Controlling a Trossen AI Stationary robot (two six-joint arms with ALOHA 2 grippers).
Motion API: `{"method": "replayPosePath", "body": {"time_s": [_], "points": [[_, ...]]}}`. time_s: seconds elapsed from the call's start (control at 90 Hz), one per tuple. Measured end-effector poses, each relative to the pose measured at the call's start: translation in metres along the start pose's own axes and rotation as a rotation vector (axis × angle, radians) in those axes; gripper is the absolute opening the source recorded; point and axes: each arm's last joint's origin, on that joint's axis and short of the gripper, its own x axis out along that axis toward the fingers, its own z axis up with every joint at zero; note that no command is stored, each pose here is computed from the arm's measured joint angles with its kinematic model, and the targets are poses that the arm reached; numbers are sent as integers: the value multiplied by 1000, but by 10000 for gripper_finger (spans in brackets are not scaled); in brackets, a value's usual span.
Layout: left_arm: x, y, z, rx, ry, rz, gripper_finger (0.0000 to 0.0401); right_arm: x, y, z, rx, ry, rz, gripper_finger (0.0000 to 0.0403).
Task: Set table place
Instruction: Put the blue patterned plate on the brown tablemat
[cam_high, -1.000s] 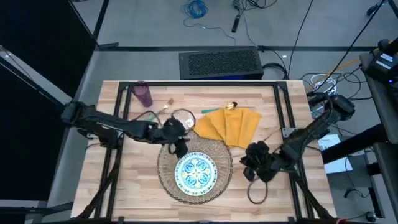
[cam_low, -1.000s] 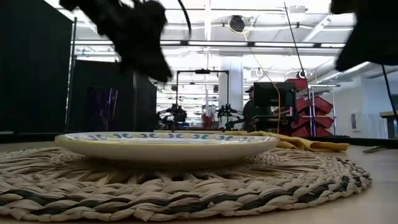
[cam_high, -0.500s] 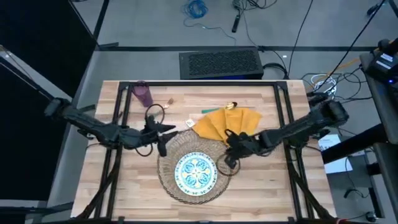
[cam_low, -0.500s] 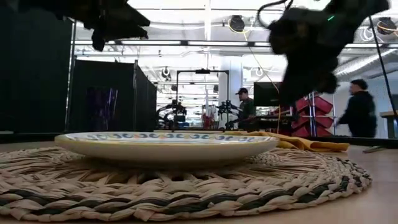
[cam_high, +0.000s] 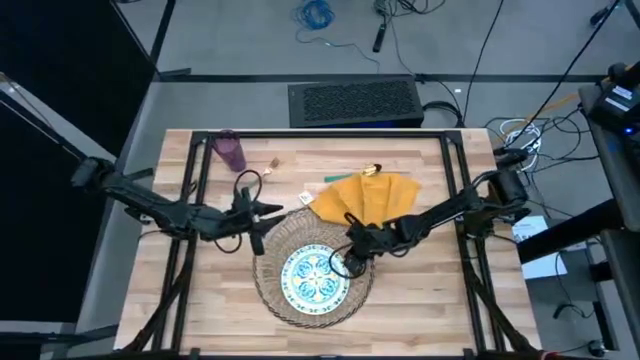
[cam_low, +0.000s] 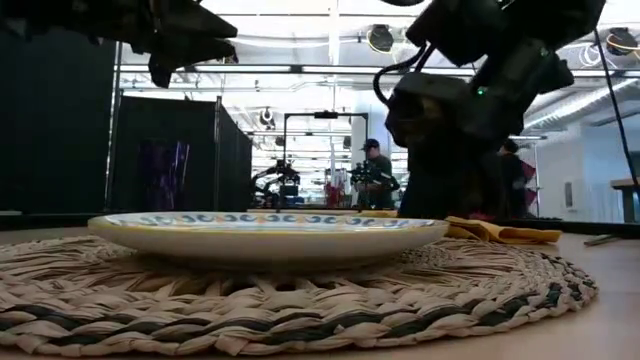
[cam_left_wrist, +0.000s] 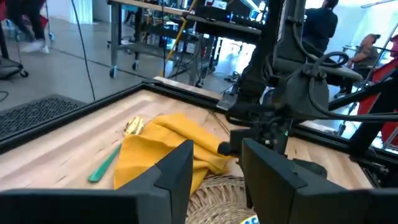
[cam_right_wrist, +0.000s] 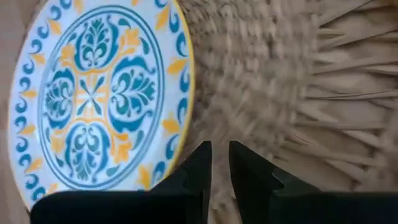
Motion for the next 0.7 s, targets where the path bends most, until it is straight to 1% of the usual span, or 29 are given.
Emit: {"method": "replayPosePath", "body": {"time_s": [0.278,0.444,0.6,0.7], "points": [[0,0,-2,4,19,-5,121,5,-1,-1,10,-7,3,43],[0,0,-2,3,21,-17,121,-4,2,6,-11,-10,42,43],[0,0,-2,2,22,-17,121,-11,1,11,-26,-19,39,43],[0,0,-2,3,24,-16,121,-12,1,10,-28,8,55,44]]}}
